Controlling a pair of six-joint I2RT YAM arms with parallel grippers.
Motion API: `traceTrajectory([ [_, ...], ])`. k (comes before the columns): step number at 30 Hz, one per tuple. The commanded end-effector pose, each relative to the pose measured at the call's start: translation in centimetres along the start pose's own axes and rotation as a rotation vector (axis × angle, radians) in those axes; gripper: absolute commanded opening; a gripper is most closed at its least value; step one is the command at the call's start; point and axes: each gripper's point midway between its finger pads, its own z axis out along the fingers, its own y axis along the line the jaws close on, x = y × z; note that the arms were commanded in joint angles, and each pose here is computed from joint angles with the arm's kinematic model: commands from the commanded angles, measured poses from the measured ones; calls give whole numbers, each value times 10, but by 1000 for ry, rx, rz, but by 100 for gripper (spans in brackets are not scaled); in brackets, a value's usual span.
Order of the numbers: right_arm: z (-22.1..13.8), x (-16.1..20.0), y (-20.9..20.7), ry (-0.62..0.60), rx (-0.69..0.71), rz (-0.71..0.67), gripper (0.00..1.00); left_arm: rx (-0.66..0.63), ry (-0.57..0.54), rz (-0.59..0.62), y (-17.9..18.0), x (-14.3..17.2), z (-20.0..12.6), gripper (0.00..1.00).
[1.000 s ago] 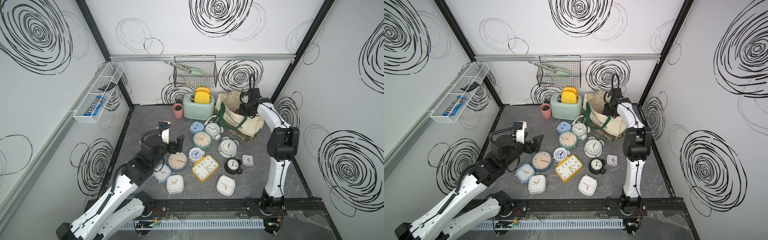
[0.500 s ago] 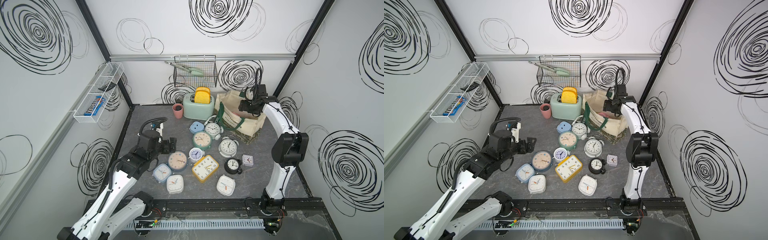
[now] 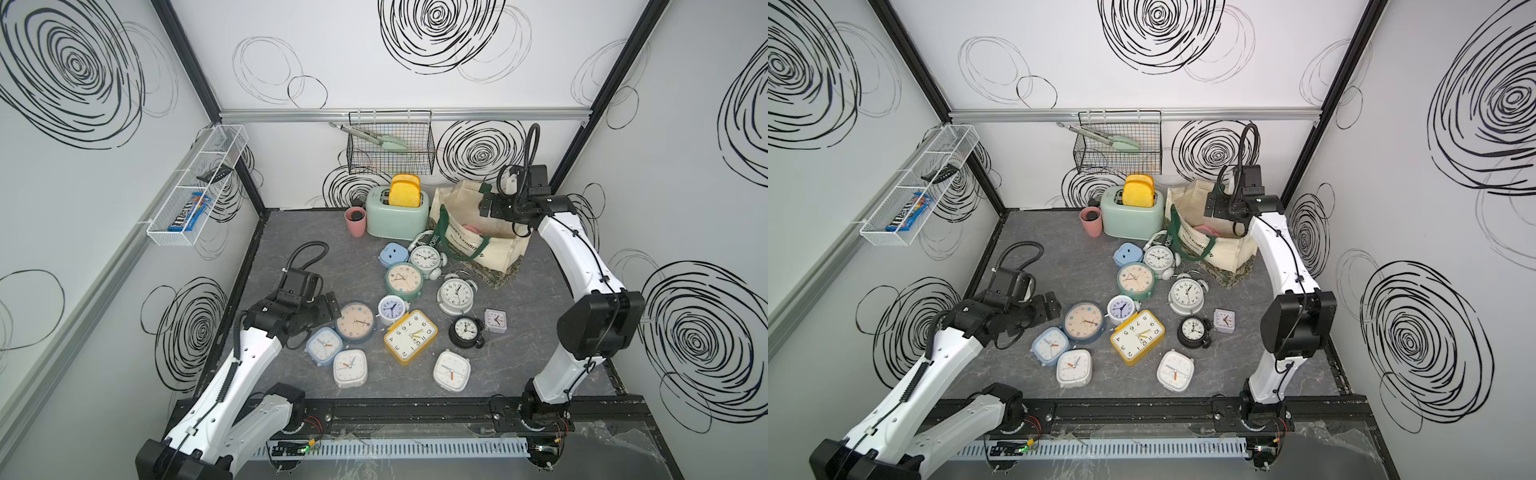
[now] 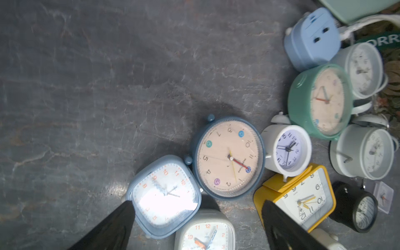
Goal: Put the alarm clock into the canvas bag
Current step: Move the alarm to the center of the board.
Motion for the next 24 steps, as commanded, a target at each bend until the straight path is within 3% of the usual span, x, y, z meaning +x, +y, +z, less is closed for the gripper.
traceTrajectory([
  [1,-36,-15,27,-124,-36,-49,97,-113,119,-132,27,31,15,96],
  [7,-78,2,73,-199,-144,-115,97,-156,148,-264,42,50,30,96],
  [13,-106,36,129,-185,-272,-211,97,-164,194,-326,46,67,48,96],
  [15,-111,47,140,-180,-298,-235,97,-190,200,-343,51,71,51,96],
  [24,-107,80,158,-123,-361,-269,97,-77,158,-333,29,60,67,96],
])
